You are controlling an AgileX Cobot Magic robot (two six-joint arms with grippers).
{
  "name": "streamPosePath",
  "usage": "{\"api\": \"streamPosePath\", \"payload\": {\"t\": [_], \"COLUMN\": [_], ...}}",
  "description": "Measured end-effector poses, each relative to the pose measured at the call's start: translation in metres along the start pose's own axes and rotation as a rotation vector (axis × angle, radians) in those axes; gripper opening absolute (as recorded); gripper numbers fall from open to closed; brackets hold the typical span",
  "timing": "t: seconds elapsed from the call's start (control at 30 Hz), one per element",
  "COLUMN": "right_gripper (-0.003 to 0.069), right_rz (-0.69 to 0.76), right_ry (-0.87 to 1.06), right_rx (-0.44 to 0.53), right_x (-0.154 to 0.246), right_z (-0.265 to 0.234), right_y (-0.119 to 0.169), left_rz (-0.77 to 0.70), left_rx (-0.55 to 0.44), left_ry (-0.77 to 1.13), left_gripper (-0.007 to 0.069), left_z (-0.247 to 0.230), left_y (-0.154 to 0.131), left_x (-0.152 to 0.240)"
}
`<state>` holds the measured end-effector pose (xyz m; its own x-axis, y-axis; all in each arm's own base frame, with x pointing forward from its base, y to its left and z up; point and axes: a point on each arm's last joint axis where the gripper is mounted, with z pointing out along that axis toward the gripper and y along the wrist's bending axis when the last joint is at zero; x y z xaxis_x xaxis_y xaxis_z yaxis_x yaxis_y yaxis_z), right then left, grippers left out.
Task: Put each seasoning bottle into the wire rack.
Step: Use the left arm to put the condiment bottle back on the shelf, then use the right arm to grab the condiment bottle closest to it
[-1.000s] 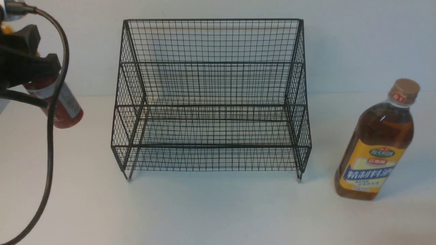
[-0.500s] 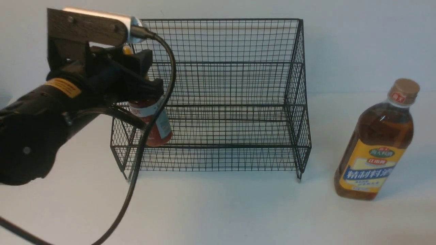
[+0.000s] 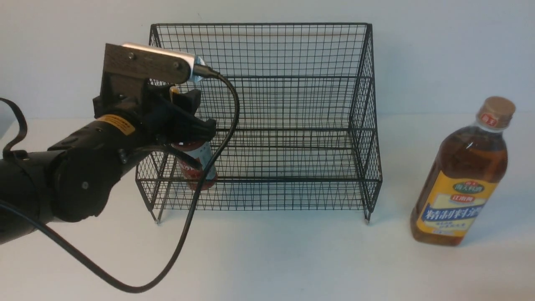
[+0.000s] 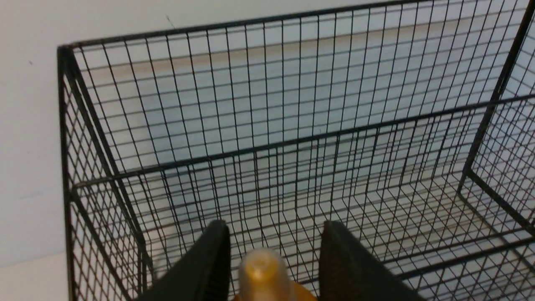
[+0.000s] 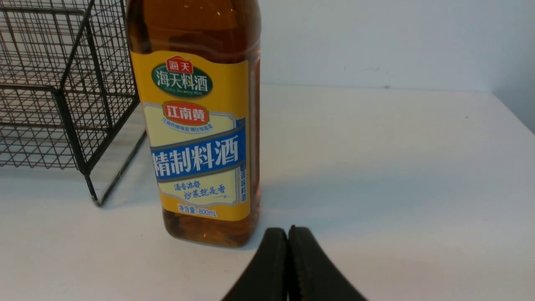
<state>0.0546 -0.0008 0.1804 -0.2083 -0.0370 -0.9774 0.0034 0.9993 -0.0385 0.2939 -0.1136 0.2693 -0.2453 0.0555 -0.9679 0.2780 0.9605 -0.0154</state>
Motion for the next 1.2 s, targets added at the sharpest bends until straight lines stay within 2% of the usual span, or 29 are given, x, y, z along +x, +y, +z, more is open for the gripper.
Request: {"api": "streamPosePath", "payload": {"t": [0.37,0.63,0.73,0.9,1.03,1.1,1.17,1.2], "right_gripper": [-0.0015,-0.0015,-0.0015,-0.0015,-0.0015,-0.0015,-0.0015,-0.0015], "right_rz": [0.001,0.001,0.001,0.001,0.001,0.002,0.002,0.002], "right_ry": [0.000,0.000,0.000,0.000,0.000,0.000,0.000,0.000], "right_rx": [0.000,0.000,0.000,0.000,0.000,0.000,0.000,0.000], "right_x": [0.000,0.000,0.000,0.000,0.000,0.000,0.000,0.000], "right_z": [0.000,0.000,0.000,0.000,0.000,0.000,0.000,0.000], "right_y": [0.000,0.000,0.000,0.000,0.000,0.000,0.000,0.000], "left_rz": [0.010,0.009,0.011,0.008,0.003,0.004,0.013,0.013], "left_rx": [-0.001,-0.001,0.019,0.067,0.119,0.135,0.182,0.177], "left_ry": [0.090,0.080,0.113,0.098,0.011,0.006,0.014,0.014], "left_gripper": [0.0266,0.0451,0.0468,0.0465,0.0363,0.0308,0.0140,0.0140], "left_z": [0.017,0.017,0.010,-0.025,-0.079,-0.092,-0.127,-0.127], "left_y": [-0.001,-0.001,-0.003,-0.004,-0.004,-0.004,-0.005,-0.005], "left_x": [0.024,0.021,0.018,-0.009,-0.045,-0.050,-0.058,-0.057]}}
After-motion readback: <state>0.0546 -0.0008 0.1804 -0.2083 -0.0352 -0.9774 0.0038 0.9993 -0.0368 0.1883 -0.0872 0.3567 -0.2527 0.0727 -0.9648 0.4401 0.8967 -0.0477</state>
